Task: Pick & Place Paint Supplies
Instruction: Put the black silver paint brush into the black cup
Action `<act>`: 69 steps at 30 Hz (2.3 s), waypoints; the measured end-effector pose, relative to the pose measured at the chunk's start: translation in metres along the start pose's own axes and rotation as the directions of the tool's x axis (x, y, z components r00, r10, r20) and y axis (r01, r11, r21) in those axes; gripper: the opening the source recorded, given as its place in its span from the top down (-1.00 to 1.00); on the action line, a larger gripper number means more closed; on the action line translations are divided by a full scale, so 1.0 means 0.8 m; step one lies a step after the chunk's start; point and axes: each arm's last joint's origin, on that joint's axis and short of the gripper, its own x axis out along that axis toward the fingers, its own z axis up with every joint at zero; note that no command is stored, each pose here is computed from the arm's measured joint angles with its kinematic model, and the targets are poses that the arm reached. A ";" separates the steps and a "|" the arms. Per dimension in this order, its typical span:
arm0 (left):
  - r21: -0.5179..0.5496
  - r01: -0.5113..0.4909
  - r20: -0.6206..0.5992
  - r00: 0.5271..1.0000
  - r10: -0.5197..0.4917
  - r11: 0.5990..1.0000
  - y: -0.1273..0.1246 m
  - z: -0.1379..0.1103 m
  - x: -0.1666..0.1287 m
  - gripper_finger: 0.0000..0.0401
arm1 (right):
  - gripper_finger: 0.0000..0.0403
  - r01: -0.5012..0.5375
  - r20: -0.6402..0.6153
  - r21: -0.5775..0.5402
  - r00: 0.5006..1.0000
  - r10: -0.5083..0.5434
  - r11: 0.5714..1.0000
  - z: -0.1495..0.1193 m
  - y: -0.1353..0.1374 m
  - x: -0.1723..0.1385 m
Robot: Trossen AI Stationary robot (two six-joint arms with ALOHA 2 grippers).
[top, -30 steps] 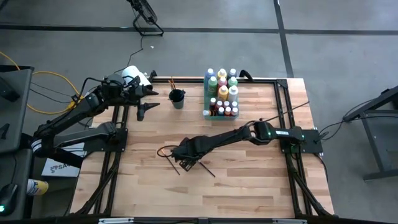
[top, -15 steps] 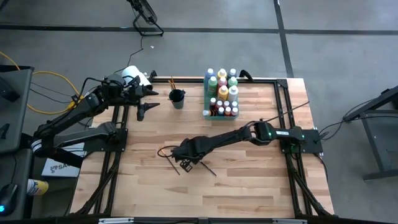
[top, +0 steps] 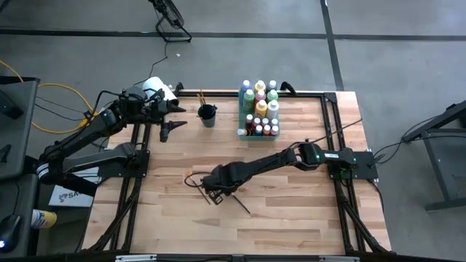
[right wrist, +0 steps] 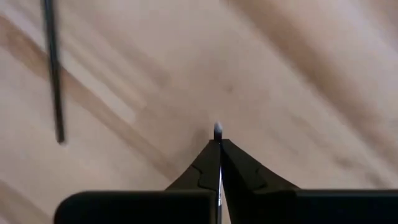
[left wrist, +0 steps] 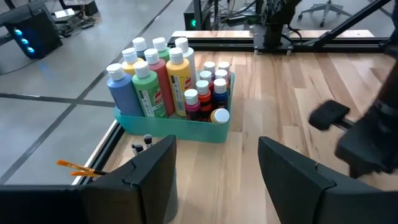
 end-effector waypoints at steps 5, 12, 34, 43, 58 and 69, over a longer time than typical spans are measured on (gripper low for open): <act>0.000 0.032 0.008 0.999 -0.032 1.000 -0.001 0.000 0.000 -0.11 | 0.99 -0.023 0.107 0.038 0.994 0.019 0.999 0.011 -0.004 -0.041; 0.001 0.082 0.021 0.996 -0.082 0.997 -0.003 0.001 0.000 -0.11 | 0.99 -0.045 0.292 0.083 0.956 0.019 0.996 0.020 -0.013 -0.103; -0.072 0.364 0.322 0.890 -0.324 0.929 -0.006 0.038 -0.008 -0.11 | 0.99 0.019 0.930 -0.190 0.325 0.174 0.982 0.101 -0.020 -0.276; -0.105 0.321 0.386 0.885 -0.259 0.941 -0.002 0.048 -0.009 -0.11 | 0.99 0.009 0.927 -0.256 0.287 0.243 0.967 0.120 -0.029 -0.283; -0.147 0.266 0.365 0.910 -0.198 0.953 0.003 0.046 0.001 -0.11 | 0.99 0.016 0.915 -0.328 0.254 0.314 0.944 0.129 -0.032 -0.288; -0.118 0.306 0.379 0.893 -0.242 0.945 0.004 0.048 0.006 0.27 | 0.99 0.015 0.912 -0.331 0.260 0.316 0.943 0.142 -0.042 -0.288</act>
